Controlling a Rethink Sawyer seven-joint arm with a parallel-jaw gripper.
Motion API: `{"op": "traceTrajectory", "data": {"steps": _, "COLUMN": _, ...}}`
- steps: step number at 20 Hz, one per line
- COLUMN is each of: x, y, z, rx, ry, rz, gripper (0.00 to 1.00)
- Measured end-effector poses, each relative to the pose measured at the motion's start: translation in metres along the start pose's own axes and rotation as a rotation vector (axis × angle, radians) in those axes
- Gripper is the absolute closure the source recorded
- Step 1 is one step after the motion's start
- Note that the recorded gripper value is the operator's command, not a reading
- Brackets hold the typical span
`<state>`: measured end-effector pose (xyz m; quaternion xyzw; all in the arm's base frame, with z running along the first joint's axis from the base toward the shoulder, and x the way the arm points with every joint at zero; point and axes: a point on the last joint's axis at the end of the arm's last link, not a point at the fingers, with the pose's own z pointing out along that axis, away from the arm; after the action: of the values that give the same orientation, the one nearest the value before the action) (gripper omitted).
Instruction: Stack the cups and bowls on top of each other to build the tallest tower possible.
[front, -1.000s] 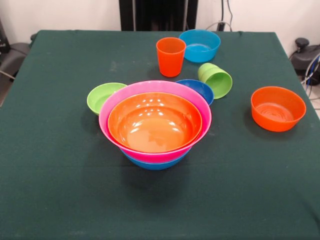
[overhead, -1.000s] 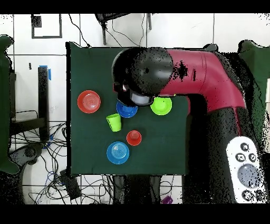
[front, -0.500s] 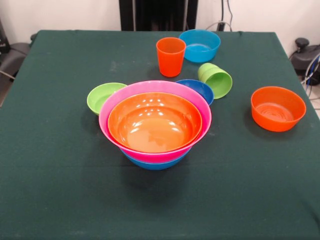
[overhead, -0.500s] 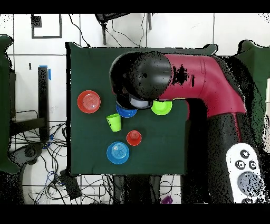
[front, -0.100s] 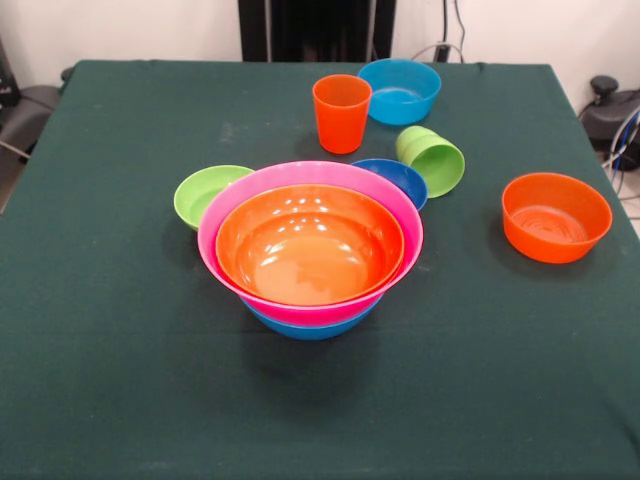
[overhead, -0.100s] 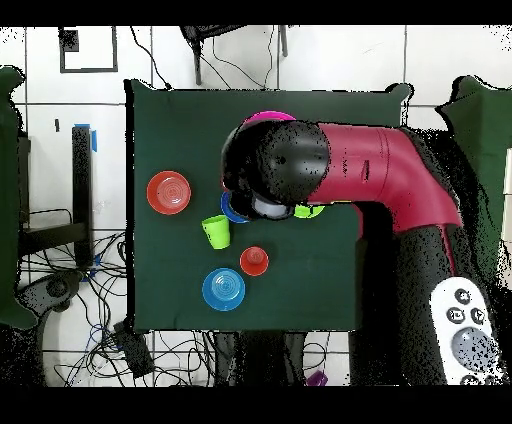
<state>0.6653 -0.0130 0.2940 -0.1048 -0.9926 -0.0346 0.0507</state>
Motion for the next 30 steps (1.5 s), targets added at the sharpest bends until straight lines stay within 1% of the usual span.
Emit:
{"op": "traceTrajectory", "data": {"steps": 3, "x": 0.005, "y": -0.003, "z": 0.020, "rx": -0.012, "ry": 0.002, "rz": 0.002, "gripper": 0.00}}
{"op": "traceTrajectory", "data": {"steps": 6, "x": 0.005, "y": -0.003, "z": 0.031, "rx": -0.020, "ry": 0.003, "rz": 0.000, "gripper": 0.00}}
{"op": "traceTrajectory", "data": {"steps": 13, "x": 0.001, "y": -0.003, "z": 0.075, "rx": -0.048, "ry": 0.009, "rz": -0.005, "gripper": 0.00}}
{"op": "traceTrajectory", "data": {"steps": 15, "x": 0.002, "y": -0.004, "z": 0.090, "rx": -0.049, "ry": 0.020, "rz": -0.011, "gripper": 0.00}}
{"op": "traceTrajectory", "data": {"steps": 20, "x": 0.004, "y": -0.005, "z": 0.105, "rx": -0.052, "ry": 0.046, "rz": -0.014, "gripper": 0.00}}
{"op": "traceTrajectory", "data": {"steps": 21, "x": 0.006, "y": -0.006, "z": 0.114, "rx": -0.055, "ry": 0.062, "rz": -0.015, "gripper": 0.00}}
{"op": "traceTrajectory", "data": {"steps": 25, "x": 0.008, "y": -0.005, "z": 0.128, "rx": -0.064, "ry": 0.089, "rz": -0.014, "gripper": 0.00}}
{"op": "traceTrajectory", "data": {"steps": 27, "x": 0.011, "y": -0.005, "z": 0.140, "rx": -0.074, "ry": 0.115, "rz": -0.014, "gripper": 0.00}}
{"op": "traceTrajectory", "data": {"steps": 30, "x": 0.015, "y": -0.004, "z": 0.154, "rx": -0.082, "ry": 0.153, "rz": -0.013, "gripper": 0.00}}
